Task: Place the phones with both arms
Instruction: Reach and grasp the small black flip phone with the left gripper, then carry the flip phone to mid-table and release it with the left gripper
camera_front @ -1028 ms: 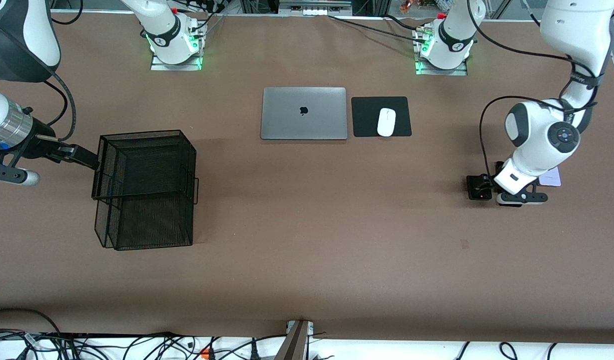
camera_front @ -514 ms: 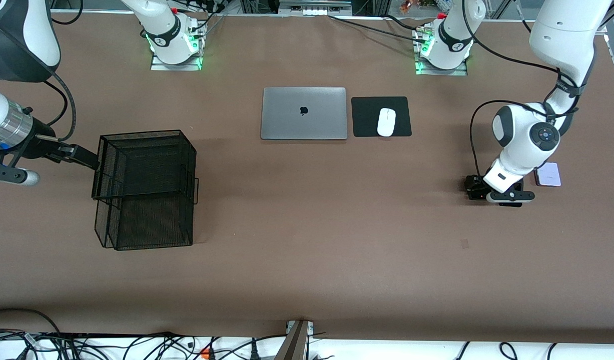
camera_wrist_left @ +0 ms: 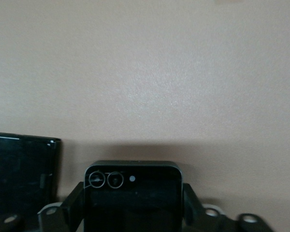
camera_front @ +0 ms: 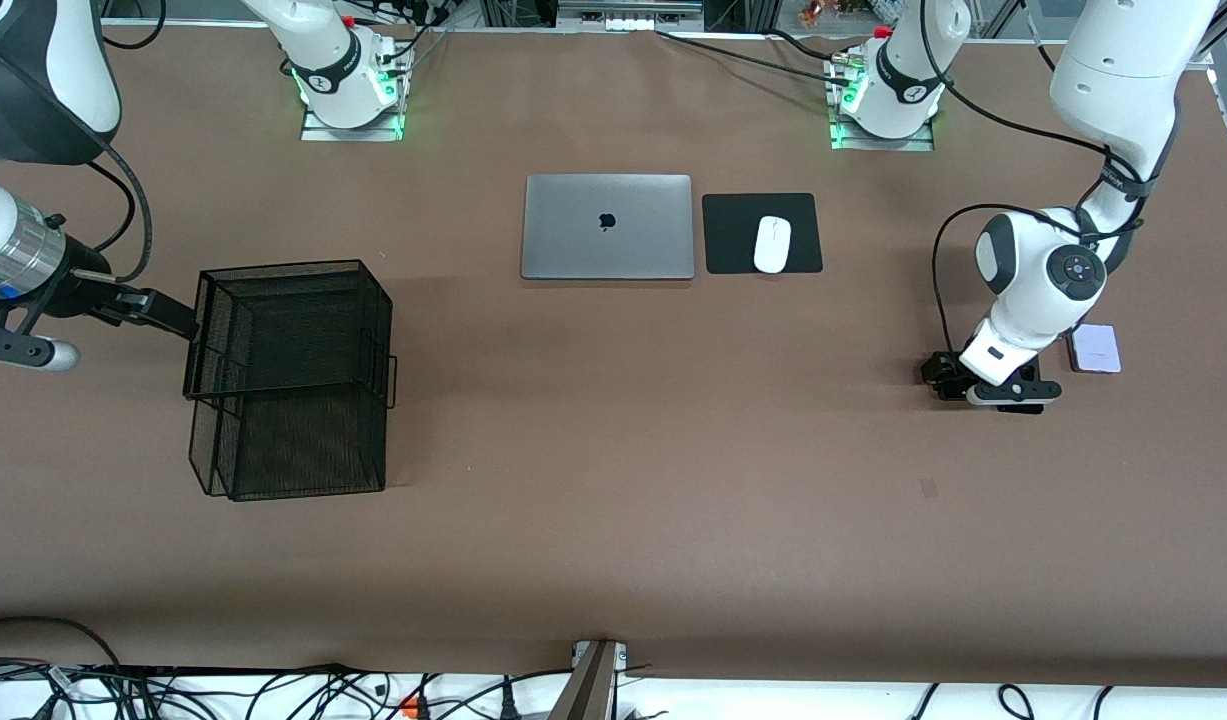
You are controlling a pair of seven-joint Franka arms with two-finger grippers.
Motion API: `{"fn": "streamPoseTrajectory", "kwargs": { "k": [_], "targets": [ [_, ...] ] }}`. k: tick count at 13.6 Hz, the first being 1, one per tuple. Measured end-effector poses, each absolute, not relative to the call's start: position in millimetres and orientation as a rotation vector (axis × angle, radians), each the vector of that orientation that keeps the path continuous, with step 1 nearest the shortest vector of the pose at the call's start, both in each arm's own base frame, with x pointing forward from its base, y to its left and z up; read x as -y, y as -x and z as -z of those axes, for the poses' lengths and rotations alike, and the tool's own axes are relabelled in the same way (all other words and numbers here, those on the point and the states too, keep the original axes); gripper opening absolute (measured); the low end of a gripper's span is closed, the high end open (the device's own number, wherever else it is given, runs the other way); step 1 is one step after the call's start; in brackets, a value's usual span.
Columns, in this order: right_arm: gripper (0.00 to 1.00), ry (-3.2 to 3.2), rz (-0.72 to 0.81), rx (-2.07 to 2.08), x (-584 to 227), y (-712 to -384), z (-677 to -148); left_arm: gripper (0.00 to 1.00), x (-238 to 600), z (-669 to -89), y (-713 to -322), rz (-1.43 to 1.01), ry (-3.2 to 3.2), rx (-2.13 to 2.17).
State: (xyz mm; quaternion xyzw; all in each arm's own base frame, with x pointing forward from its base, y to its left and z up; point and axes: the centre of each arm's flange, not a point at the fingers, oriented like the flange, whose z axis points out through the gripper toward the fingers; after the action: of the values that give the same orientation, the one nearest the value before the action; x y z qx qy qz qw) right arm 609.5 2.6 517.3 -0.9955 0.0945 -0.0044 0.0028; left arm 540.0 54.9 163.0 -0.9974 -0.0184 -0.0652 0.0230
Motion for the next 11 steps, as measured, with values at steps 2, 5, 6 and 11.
{"fn": "streamPoseTrajectory", "kwargs": {
  "k": [2, 5, 6, 11],
  "targets": [
    [1.00, 3.122, 0.014, -0.296, -2.6, -609.5, -517.3, 0.81, -54.9, -163.2, -539.9, 0.202, 3.089, 0.060],
    [1.00, 3.122, 0.014, -0.297, -2.6, -609.5, -517.3, 0.81, -54.9, -163.3, -539.9, 0.203, 3.089, 0.086],
    [1.00, 3.122, 0.014, -0.296, -2.6, -609.5, -517.3, 0.81, -55.0, -163.4, -539.9, 0.201, 3.089, 0.094],
    [1.00, 3.122, 0.014, -0.298, -2.1, -609.5, -517.3, 0.81, -40.5, -178.4, -563.0, 0.106, 3.110, 0.144]
  ]
}}
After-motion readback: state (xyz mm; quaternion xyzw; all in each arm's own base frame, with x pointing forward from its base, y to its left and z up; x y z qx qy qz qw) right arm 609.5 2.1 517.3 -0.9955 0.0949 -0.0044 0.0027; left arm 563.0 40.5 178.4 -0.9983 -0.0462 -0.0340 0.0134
